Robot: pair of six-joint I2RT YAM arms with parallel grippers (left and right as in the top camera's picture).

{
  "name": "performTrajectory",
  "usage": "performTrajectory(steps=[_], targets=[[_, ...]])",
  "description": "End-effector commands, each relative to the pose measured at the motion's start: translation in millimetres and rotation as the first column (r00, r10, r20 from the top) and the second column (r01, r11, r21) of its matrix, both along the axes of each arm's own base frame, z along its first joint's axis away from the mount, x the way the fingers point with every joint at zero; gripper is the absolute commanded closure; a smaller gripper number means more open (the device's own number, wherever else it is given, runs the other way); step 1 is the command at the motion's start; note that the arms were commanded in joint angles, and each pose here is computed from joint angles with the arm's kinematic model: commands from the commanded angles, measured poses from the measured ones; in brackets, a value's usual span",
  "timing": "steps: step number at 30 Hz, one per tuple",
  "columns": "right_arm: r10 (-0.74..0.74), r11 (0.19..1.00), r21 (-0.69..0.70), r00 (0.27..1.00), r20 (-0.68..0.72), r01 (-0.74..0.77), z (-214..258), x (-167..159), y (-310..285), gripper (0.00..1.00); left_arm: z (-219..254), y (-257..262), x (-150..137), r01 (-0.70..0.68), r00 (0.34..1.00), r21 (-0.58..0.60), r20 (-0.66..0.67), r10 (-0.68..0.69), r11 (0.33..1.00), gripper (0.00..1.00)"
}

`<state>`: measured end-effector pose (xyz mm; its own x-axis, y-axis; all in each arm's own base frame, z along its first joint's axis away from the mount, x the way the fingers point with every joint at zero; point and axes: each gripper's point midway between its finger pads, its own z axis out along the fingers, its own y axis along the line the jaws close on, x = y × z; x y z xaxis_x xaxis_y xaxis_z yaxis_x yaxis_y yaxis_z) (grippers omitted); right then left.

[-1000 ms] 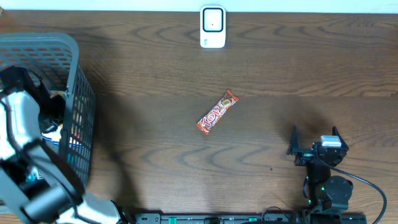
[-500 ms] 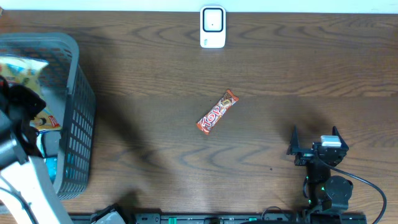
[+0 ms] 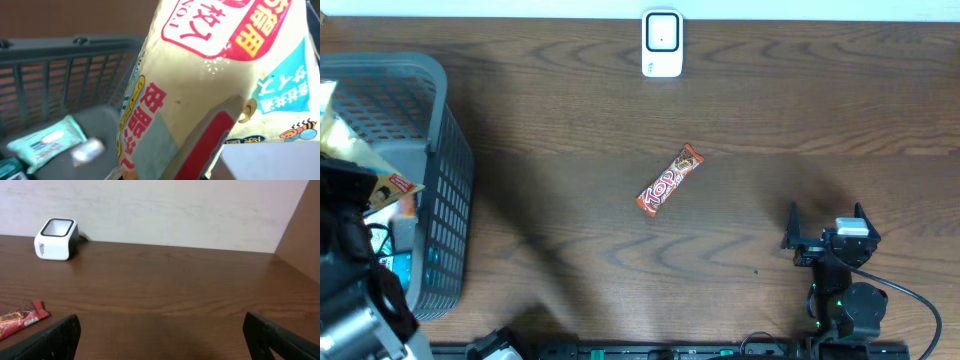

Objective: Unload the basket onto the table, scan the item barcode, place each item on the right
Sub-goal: 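Grasp the cream-coloured snack bag with the left gripper and lift it out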

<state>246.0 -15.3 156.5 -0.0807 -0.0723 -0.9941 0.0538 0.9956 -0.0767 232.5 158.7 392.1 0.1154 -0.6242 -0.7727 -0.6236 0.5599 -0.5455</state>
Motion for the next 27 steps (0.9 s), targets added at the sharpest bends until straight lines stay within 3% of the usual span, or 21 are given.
performTrajectory(steps=[1, 7, 20, 24, 27], targets=[[0.007, 1.0, -0.009, 1.0, -0.001, -0.007, 0, 0, 2, 0.01, 29, -13, -5, 0.036, 0.993, 0.026, 0.112, -0.039, 0.999, 0.93], [0.007, 1.0, -0.009, 1.0, -0.001, -0.007, 0, 0, 2, 0.01, 56, -39, -3, 0.162, 0.962, 0.077, 0.211, -0.175, 0.984, 0.93], [0.007, 1.0, -0.009, 1.0, -0.001, -0.007, 0, 0, 2, 0.01, 72, -47, 1, 0.206, 0.939, 0.119, 0.257, -0.23, 0.971, 0.92], [0.007, 1.0, -0.009, 1.0, -0.001, -0.007, 0, 0, 2, 0.01, 87, -82, 13, 0.403, 0.851, 0.165, 0.296, -0.435, 0.9, 0.93], [0.007, 1.0, -0.009, 1.0, -0.001, -0.007, 0, 0, 2, 0.01, 97, -114, 19, 0.564, 0.736, 0.211, 0.309, -0.602, 0.798, 0.93]])
